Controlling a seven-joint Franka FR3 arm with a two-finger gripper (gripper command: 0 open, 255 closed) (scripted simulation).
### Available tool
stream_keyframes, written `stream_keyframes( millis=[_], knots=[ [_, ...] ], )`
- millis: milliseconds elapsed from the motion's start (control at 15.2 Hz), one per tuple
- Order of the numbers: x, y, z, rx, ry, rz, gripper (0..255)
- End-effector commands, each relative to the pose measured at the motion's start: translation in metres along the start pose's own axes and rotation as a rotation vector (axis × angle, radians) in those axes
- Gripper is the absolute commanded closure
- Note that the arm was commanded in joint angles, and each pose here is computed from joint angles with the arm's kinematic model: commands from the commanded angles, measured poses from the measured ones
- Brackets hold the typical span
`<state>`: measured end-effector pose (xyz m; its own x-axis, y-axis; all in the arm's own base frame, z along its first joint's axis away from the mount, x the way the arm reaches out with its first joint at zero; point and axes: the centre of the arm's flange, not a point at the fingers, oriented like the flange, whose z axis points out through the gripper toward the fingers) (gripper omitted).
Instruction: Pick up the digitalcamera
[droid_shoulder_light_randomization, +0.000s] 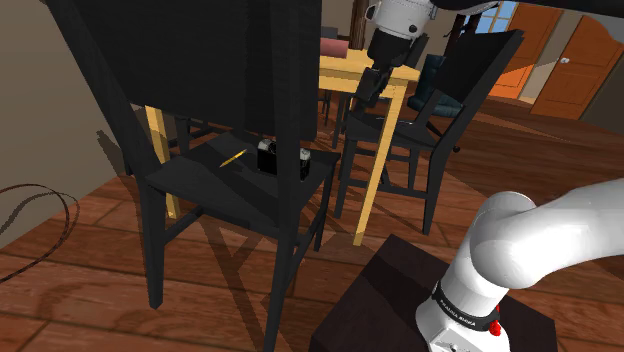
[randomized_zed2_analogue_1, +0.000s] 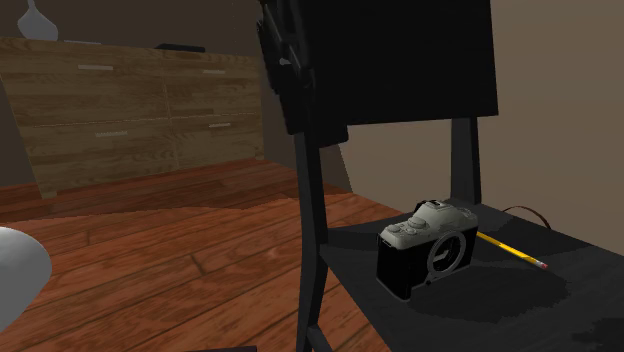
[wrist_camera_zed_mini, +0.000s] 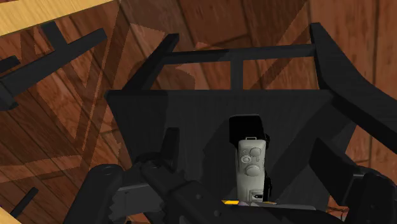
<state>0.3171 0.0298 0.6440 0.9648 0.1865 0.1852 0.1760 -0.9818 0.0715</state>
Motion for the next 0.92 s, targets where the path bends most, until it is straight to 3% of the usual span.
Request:
stream_keyframes(
  millis=[0,858],
  knots=[
    [0.000,0.000,0.000,0.000,0.000,0.000,0],
    [0.149,-0.055,0.109,-0.029,-0.160,0.016,0]
  ],
)
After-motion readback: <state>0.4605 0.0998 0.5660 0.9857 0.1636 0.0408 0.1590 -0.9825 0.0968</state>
